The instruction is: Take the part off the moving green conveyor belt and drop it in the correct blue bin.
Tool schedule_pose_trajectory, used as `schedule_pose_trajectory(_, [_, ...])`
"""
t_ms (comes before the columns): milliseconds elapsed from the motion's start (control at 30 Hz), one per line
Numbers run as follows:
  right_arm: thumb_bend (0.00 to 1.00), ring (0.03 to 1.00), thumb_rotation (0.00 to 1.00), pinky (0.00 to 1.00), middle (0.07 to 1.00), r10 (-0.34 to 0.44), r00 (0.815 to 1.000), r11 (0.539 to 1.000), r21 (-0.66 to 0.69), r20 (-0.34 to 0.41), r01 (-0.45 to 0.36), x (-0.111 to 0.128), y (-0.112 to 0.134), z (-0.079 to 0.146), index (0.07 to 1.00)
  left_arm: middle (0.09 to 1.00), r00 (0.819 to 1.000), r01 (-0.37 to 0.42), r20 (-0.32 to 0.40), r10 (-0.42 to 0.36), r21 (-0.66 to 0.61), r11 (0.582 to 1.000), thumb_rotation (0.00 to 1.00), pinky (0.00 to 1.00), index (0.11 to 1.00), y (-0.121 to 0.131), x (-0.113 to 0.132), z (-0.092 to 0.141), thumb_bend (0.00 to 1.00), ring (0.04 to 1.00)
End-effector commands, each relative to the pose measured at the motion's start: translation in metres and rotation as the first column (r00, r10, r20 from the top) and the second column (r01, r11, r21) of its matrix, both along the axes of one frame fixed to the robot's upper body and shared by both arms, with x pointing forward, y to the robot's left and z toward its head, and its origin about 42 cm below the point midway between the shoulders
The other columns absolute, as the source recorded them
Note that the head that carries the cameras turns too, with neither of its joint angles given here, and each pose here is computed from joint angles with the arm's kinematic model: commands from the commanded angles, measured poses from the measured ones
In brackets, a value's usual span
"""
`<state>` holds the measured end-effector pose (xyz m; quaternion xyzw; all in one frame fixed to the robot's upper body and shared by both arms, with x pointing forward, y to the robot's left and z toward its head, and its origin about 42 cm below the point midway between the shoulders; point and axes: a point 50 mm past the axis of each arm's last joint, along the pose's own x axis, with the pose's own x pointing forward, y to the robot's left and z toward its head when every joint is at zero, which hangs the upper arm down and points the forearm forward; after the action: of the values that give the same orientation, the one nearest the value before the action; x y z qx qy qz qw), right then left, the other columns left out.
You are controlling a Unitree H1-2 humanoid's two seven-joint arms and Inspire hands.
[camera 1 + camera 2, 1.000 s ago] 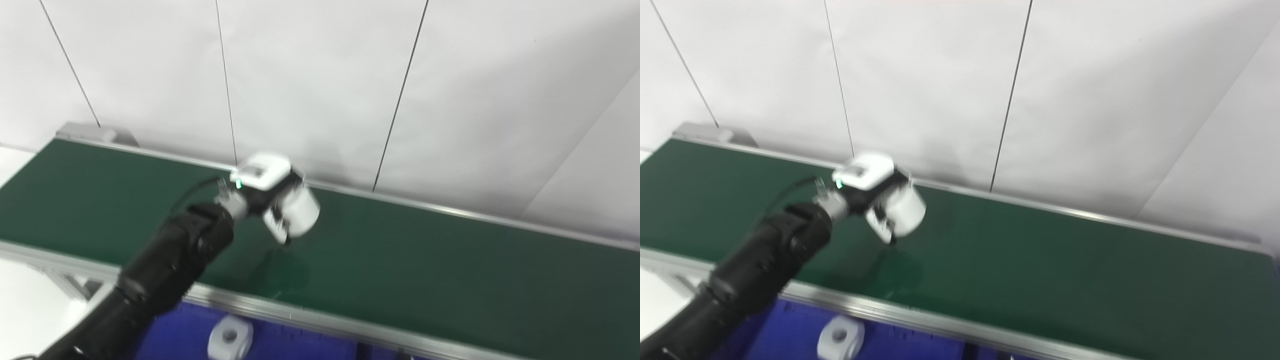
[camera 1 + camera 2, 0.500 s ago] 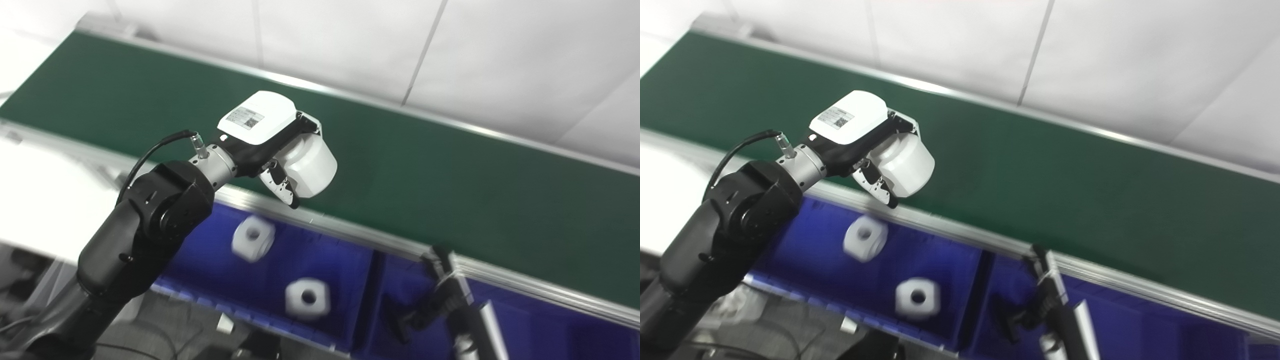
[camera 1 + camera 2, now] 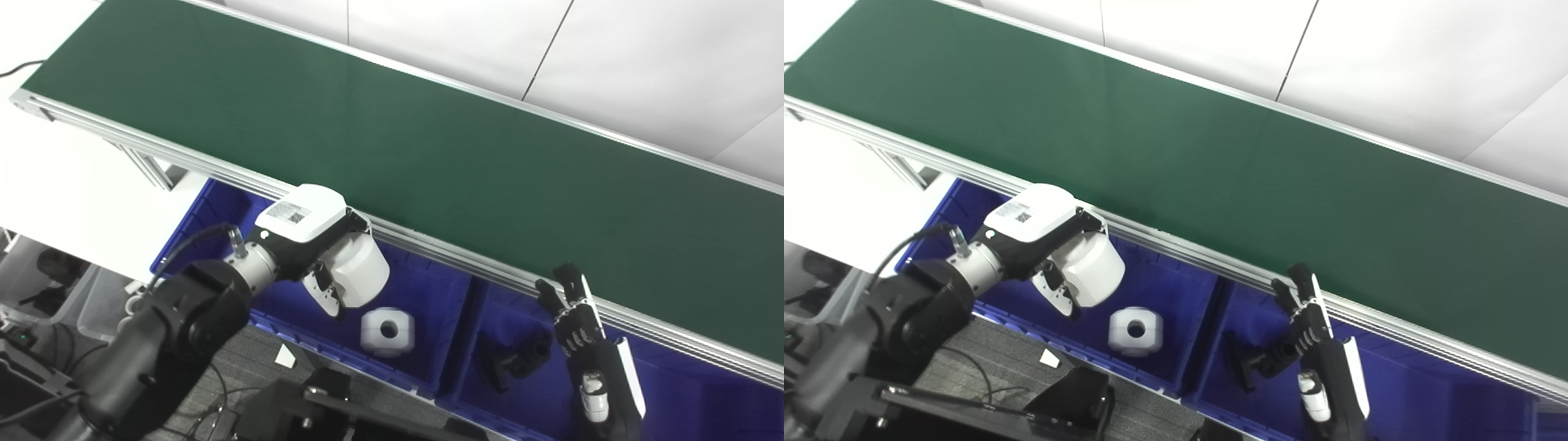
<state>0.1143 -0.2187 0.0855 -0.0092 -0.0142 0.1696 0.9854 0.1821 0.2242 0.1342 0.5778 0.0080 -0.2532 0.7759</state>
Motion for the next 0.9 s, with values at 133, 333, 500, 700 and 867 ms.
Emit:
schedule_pose_trajectory(133, [0.91, 0.929, 0.92, 0.93, 0.984, -0.001, 1.0, 1.0, 0.026, 0.031, 0.0, 0.0, 0.004, 0.007, 1.0, 0.421, 0.997, 0.015, 0.08, -0.016, 0.02, 1.0, 0.0, 0.29, 0.519, 0.003, 0.005, -0.015, 0.52, 0.374])
schedule_pose_trajectory(333, [0.91, 0.93, 0.92, 0.93, 0.983, -0.004, 0.999, 1.0, 0.023, 0.033, 0.004, -0.001, 0.005, 0.007, 1.0, 0.416, 0.997, 0.014, 0.076, -0.016, 0.027, 1.0, 0.0, 0.27, 0.52, 0.004, 0.006, -0.028, 0.52, 0.357])
schedule_pose_trajectory(500, [0.92, 0.934, 0.93, 0.93, 0.986, -0.001, 0.999, 1.0, 0.019, 0.032, 0.001, -0.002, 0.004, 0.005, 1.0, 0.415, 0.992, -0.028, 0.125, 0.026, 0.014, 1.0, 0.0, 0.27, 0.521, 0.005, 0.006, -0.034, 0.52, 0.36])
schedule_pose_trajectory(700, [0.91, 0.934, 0.93, 0.94, 0.985, -0.002, 1.0, 1.0, 0.016, 0.029, 0.001, -0.005, 0.002, 0.004, 1.0, 0.678, 0.994, -0.038, 0.102, 0.035, 0.03, 0.999, 0.19, 0.5, 0.648, 0.008, 0.004, -0.031, 0.84, 0.612])
schedule_pose_trajectory(867, [0.91, 0.937, 0.93, 0.94, 0.981, 0.0, 1.0, 1.0, 0.009, 0.025, 0.0, -0.006, 0.001, 0.003, 1.0, 0.954, 0.999, 0.029, 0.012, -0.032, 0.161, 0.987, 0.48, 0.88, 0.916, 0.009, -0.001, -0.024, 1.0, 0.926])
